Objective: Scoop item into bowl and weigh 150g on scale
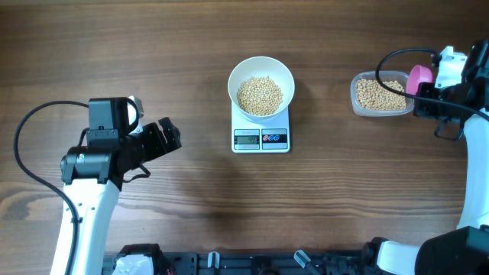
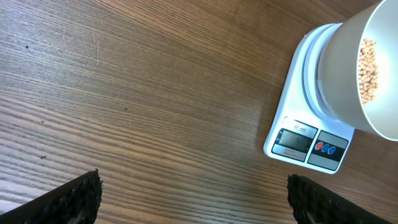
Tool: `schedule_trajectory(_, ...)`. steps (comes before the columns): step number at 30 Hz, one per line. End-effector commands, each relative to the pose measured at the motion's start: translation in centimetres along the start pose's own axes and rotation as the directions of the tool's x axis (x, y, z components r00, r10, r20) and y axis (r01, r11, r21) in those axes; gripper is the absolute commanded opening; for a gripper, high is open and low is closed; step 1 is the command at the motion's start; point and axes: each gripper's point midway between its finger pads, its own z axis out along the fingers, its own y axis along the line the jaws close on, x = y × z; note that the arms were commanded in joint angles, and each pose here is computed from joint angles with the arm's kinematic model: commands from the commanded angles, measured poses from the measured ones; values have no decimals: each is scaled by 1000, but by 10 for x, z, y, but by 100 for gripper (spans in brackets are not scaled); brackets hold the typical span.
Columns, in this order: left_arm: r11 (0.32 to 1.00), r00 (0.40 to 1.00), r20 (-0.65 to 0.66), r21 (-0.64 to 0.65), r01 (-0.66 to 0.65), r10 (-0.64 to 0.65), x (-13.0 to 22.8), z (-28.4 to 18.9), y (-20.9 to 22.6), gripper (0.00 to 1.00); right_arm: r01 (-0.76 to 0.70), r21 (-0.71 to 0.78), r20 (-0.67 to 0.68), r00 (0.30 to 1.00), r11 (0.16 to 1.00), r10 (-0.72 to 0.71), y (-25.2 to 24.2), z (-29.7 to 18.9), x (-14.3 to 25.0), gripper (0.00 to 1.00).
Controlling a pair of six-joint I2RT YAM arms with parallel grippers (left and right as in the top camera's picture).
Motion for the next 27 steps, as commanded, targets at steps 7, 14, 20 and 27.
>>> schedule_trajectory(7, 1000, 1000, -11, 5, 12, -12, 2, 2, 1, 100, -7, -48, 3, 1000, 999, 7, 8, 2, -2, 4)
schedule_trajectory(14, 1000, 1000, -11, 5, 12, -12, 2, 2, 1, 100, -8, -53, -3, 1000, 999, 7, 9, 2, -1, 4)
schedule_trajectory(20, 1000, 1000, -11, 5, 12, -12, 2, 2, 1, 100, -8, -53, -5, 1000, 999, 8, 9, 2, 0, 4)
schedule_trajectory(27, 1000, 999, -52, 24, 18, -17, 11, 1, -2, 100, -1, -91, 3, 1000, 996, 2, 15, 2, -2, 5)
